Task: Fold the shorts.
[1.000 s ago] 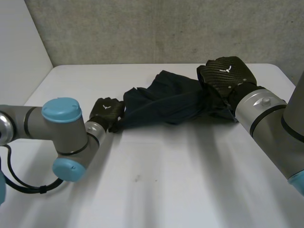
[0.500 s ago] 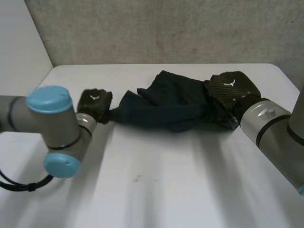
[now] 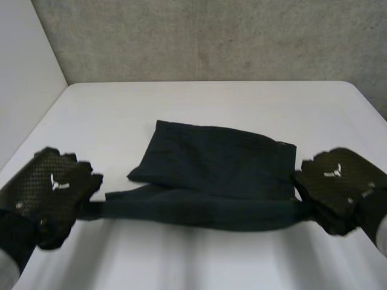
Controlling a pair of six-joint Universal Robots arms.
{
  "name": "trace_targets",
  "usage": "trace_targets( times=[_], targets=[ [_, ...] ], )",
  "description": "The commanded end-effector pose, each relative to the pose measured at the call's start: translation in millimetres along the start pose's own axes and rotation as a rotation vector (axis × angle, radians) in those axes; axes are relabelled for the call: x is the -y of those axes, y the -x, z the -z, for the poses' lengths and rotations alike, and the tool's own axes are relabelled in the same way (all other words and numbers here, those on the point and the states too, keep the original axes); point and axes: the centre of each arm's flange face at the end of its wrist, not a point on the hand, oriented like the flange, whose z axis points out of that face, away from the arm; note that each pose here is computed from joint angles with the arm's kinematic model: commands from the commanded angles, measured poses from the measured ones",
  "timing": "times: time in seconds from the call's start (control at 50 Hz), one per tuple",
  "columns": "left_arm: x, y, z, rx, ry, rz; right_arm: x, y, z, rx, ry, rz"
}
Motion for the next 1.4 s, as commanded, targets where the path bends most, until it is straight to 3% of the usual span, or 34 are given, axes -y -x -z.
trace_targets(
  times=[0.02,0.1,0.14,0.28,0.46,0.7,0.88,0.96,1.06,1.14,1.24,1.4],
  targets=[
    [3.5,-10.9,7.8,-0.107,-0.025,-0.002,-12.8,-5.4,1.7,0.009,0.059,0.066],
    [5.4,-13.8,-19.4,-0.119,-0.032,-0.005,-10.4,-19.9,-17.6,-0.020,0.015,0.051],
    [8.3,-13.1,-39.9,-0.105,-0.046,-0.007,-14.3,-27.3,-46.0,-0.008,0.006,0.032],
    [26.7,-9.1,-146.6,0.008,-0.154,-0.004,-21.4,-41.4,-106.9,-0.020,0.028,-0.023],
    [25.3,-18.7,-286.5,0.143,-0.172,-0.006,-18.3,-60.4,-194.5,-0.186,-0.060,-0.001],
    [5.8,-47.4,-360.6,0.224,-0.229,-0.077,-35.2,-49.7,-286.4,-0.259,-0.190,0.065],
    [10.2,-67.6,-366.5,0.266,-0.316,-0.058,-37.4,-56.0,-299.7,-0.371,-0.157,0.086],
    [15.1,-70.3,-359.7,0.265,-0.332,-0.039,-7.2,-75.8,-270.2,-0.442,-0.217,-0.005],
    [32.9,-48.4,-330.1,0.248,-0.337,0.042,14.2,-89.2,-219.9,-0.449,-0.292,-0.170],
    [32.9,-39.5,-297.1,0.191,-0.315,0.159,12.3,-73.5,-189.2,-0.355,-0.296,-0.260],
    [28.6,-37.8,-247.4,0.070,-0.307,0.334,-20.4,-32.6,-167.2,-0.151,-0.175,-0.321],
    [7.3,-44.8,-203.3,-0.016,-0.247,0.427,-62.2,-15.1,-159.4,-0.108,-0.064,-0.401]
  ],
)
